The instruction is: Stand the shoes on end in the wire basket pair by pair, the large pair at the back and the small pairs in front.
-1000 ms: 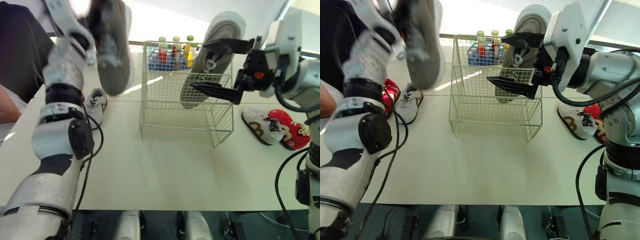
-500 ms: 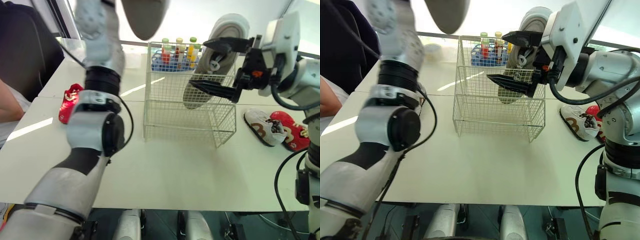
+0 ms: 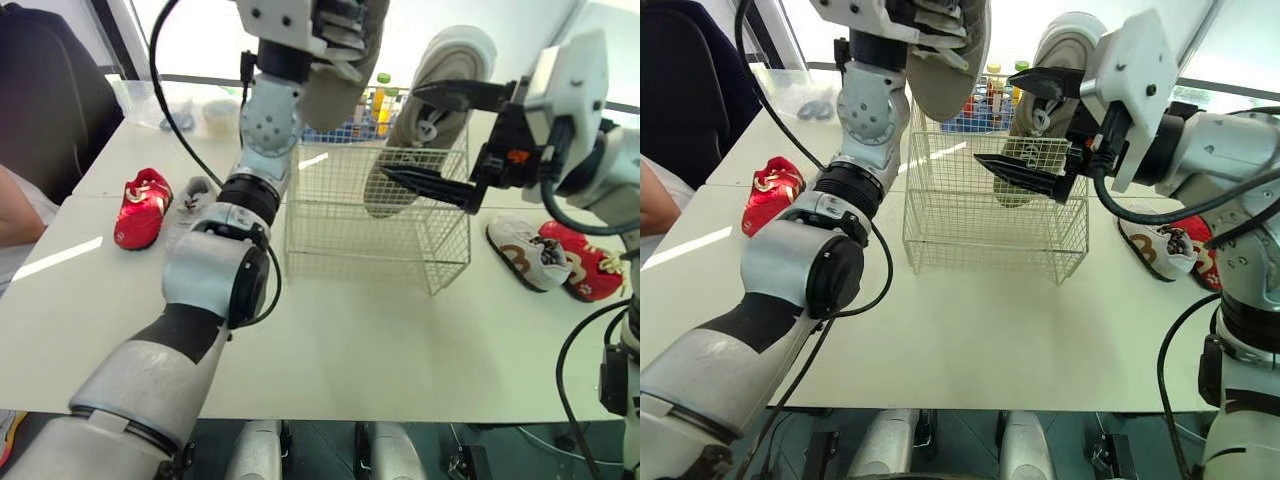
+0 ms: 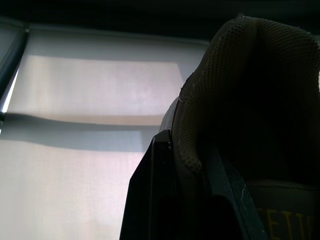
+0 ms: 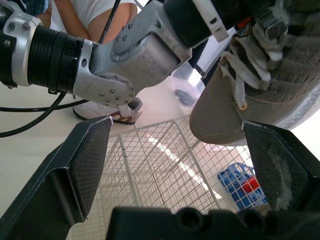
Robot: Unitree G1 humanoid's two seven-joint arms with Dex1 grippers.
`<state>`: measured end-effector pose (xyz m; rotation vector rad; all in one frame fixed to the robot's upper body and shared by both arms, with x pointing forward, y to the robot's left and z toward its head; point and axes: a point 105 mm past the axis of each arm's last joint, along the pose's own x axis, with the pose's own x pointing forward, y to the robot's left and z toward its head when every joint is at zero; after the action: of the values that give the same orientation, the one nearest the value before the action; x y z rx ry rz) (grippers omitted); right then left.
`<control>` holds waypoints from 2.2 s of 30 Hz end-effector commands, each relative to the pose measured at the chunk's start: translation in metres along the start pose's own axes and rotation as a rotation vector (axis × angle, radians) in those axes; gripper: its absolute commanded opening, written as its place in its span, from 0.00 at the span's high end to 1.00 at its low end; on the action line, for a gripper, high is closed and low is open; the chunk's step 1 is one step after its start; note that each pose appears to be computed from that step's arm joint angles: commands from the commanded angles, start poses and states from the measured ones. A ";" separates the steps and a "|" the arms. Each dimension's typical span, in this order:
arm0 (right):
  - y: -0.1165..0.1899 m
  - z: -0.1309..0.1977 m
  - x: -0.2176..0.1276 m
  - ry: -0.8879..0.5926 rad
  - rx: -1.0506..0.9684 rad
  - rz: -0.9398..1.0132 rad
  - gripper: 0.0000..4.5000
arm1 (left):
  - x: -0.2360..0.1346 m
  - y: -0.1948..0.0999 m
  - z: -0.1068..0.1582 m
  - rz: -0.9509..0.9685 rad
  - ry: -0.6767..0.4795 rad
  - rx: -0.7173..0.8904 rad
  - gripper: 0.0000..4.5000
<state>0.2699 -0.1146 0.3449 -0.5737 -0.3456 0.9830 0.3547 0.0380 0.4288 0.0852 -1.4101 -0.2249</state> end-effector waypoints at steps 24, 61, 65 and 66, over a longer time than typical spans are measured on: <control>0.000 0.018 -0.009 -0.006 -0.045 -0.029 0.00 | -0.018 -0.035 -0.009 -0.068 -0.004 0.234 1.00; 0.003 0.022 -0.011 0.017 -0.053 -0.049 0.00 | -0.050 -0.038 -0.050 0.054 0.282 0.179 1.00; 0.004 0.022 -0.010 0.012 -0.051 -0.052 0.00 | -0.060 -0.037 -0.059 0.083 0.352 0.125 1.00; 0.004 0.022 -0.010 0.011 -0.051 -0.053 0.00 | -0.062 -0.036 -0.061 0.095 0.371 0.107 1.00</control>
<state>0.2596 -0.1139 0.3458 -0.5867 -0.2992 0.9471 0.3826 -0.0078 0.3738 0.1898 -1.1821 -0.1097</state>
